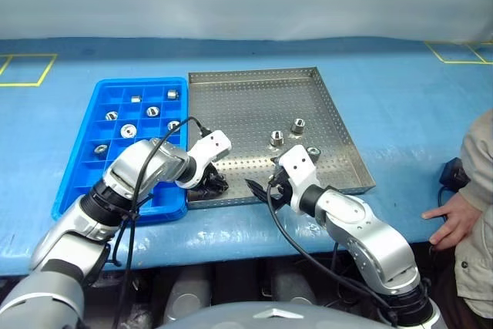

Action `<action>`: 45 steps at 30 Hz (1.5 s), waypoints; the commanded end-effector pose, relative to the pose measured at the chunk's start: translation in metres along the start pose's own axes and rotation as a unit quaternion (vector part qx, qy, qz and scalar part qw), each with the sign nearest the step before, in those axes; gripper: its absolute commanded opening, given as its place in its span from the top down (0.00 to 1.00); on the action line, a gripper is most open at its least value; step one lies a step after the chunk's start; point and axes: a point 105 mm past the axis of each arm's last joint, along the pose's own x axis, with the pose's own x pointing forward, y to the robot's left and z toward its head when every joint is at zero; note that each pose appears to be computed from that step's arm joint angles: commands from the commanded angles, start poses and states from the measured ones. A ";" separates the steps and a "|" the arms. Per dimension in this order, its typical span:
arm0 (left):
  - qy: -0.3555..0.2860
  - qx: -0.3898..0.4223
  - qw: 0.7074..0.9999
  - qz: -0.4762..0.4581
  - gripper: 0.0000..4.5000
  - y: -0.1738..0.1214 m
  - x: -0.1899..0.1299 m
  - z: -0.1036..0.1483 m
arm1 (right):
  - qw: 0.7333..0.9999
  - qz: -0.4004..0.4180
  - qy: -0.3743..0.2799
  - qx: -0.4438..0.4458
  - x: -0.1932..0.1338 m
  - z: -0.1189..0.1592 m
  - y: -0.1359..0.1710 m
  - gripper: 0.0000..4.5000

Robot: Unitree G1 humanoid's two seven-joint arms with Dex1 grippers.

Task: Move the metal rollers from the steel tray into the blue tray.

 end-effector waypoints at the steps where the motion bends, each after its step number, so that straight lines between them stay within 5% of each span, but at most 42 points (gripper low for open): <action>1: -0.144 -0.072 0.986 0.051 0.63 0.019 -0.027 0.032 | 0.999 -0.007 -0.031 -0.012 0.000 0.015 -0.001 0.00; 6: -0.348 -0.150 0.906 0.187 0.63 0.044 -0.078 0.047 | 0.998 -0.001 -0.052 -0.018 0.004 0.024 0.002 0.00; 11: -0.432 -0.149 0.825 0.332 0.63 0.047 -0.122 0.022 | 0.997 0.039 -0.062 -0.030 0.011 0.031 0.014 0.00; 21: -0.348 -0.182 0.753 0.528 0.63 0.049 -0.138 -0.059 | 0.992 0.104 -0.055 -0.044 0.022 0.033 0.029 0.00; 31: -0.298 -0.216 0.768 0.525 0.63 0.060 -0.116 -0.086 | 0.992 0.107 -0.053 -0.042 0.022 0.032 0.030 0.00; 39: -0.327 -0.191 0.779 0.500 0.03 0.062 -0.115 -0.066 | 0.996 0.067 -0.054 -0.025 0.015 0.029 0.021 0.00; 45: -0.413 -0.111 0.828 0.363 0.01 0.032 -0.102 -0.011 | 0.992 -0.116 -0.054 0.012 0.017 0.032 -0.035 0.00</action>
